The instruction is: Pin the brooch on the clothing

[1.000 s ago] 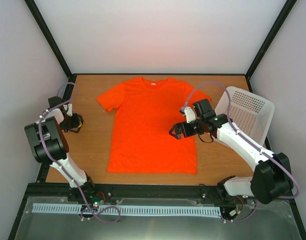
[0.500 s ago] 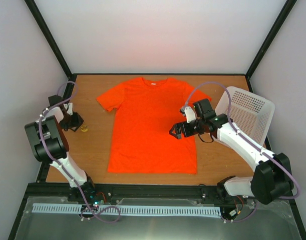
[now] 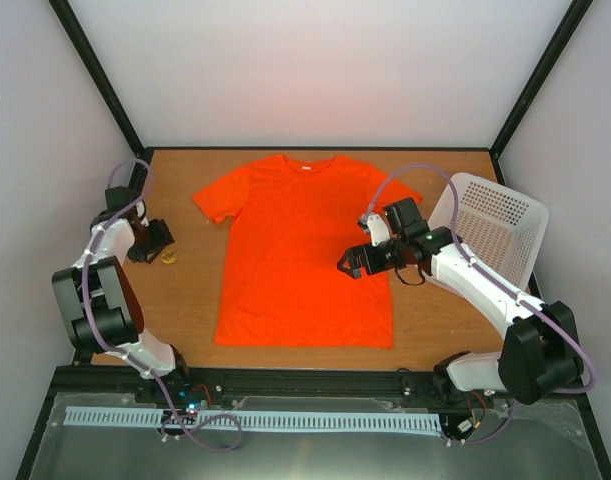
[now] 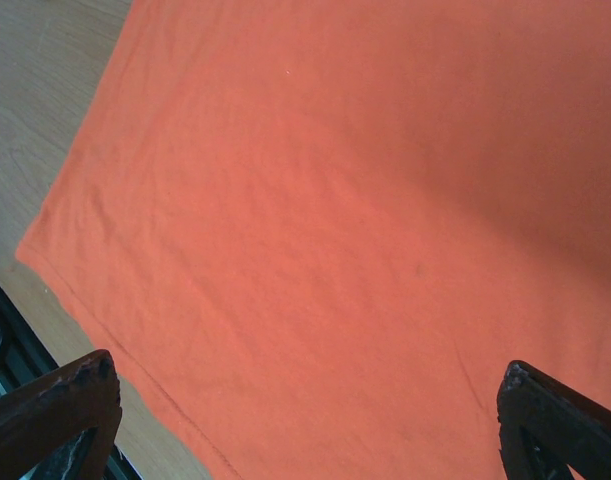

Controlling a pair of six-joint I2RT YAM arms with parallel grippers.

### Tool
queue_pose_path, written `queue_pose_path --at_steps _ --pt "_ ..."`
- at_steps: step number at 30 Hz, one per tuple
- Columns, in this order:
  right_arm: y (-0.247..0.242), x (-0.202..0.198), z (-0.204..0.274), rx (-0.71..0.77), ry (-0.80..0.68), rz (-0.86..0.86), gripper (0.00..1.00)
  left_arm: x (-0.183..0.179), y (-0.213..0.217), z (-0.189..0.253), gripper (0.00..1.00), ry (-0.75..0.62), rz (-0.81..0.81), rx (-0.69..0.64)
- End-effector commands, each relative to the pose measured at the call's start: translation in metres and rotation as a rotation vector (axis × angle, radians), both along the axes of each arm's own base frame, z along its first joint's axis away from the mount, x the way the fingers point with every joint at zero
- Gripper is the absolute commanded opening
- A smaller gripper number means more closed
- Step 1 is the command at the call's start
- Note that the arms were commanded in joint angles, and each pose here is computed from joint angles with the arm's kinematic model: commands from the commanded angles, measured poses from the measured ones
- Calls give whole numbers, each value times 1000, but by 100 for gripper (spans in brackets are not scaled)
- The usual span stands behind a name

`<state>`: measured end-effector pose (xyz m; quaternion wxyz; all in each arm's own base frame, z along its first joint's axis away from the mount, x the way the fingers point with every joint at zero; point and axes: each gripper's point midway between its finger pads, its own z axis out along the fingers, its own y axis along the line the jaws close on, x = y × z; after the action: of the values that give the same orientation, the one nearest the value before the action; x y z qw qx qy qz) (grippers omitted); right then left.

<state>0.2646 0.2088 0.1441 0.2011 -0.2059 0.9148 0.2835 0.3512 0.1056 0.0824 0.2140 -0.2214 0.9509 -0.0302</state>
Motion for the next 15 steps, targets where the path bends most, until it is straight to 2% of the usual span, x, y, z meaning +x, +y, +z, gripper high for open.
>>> queue_pose_path --at_steps 1,4,8,15 --pt "4 6 5 21 -14 4 100 -19 -2 -10 71 59 365 -124" --pt "5 6 4 22 -4 10 100 -22 -5 -28 71 167 471 -62" --pt "2 6 3 9 -8 5 100 -15 -4 -43 72 235 495 15" --pt "0 5 1 -4 -6 0 100 -2 1 -57 71 228 497 39"
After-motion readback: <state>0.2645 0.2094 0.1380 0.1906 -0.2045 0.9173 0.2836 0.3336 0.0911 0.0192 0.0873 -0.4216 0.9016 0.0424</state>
